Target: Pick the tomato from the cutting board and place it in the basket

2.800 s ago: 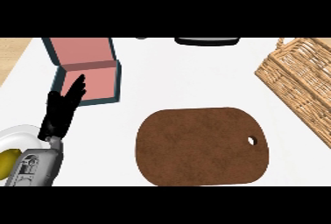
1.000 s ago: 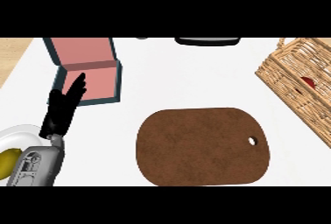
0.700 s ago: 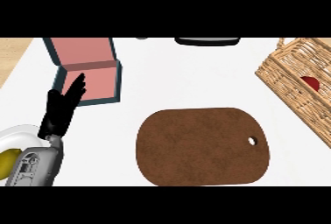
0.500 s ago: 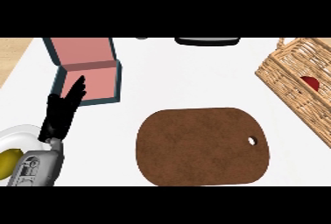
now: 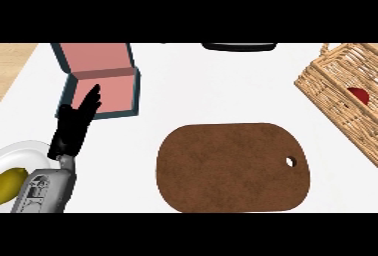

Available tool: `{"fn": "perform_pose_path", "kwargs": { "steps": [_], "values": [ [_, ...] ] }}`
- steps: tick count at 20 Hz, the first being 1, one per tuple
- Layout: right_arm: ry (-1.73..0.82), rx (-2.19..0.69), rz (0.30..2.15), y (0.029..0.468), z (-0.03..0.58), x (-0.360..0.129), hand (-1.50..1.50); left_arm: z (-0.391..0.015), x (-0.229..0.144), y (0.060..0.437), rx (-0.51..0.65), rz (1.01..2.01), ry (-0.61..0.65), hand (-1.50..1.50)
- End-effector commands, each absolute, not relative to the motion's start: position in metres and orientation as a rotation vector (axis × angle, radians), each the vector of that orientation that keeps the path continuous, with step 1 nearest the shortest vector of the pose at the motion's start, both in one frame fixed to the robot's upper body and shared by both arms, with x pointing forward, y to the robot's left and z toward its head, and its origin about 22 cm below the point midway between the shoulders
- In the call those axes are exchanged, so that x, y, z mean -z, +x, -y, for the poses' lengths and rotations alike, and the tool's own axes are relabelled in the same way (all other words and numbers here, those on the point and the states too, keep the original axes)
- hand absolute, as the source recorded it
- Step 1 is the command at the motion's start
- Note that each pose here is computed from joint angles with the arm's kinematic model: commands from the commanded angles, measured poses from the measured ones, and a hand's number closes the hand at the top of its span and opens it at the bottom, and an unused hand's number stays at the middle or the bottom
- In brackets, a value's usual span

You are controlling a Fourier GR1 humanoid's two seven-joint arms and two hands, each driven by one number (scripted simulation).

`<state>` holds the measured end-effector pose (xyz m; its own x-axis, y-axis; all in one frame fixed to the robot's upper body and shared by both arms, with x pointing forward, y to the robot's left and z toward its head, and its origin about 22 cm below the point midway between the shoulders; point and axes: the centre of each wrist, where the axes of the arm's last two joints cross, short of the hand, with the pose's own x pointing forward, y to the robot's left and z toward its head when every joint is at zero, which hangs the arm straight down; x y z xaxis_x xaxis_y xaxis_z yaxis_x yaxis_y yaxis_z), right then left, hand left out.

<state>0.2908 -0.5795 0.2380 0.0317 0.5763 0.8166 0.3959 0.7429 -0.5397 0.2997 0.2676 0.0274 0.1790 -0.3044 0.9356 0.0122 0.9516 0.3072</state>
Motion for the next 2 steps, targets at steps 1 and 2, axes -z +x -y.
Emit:
{"fn": "perform_pose_path", "kwargs": {
  "steps": [1,2],
  "values": [
    [-0.792,-0.121,1.575,0.2492,0.6087,-0.238,-1.5,-0.2707,-0.0398,0.3112,0.24,1.389,0.263,0.0],
    [-0.788,-0.107,1.582,0.2415,0.6133,-0.2357,-1.5,-0.2671,-0.0325,0.3052,0.235,1.376,0.247,0.0]
  ]
}}
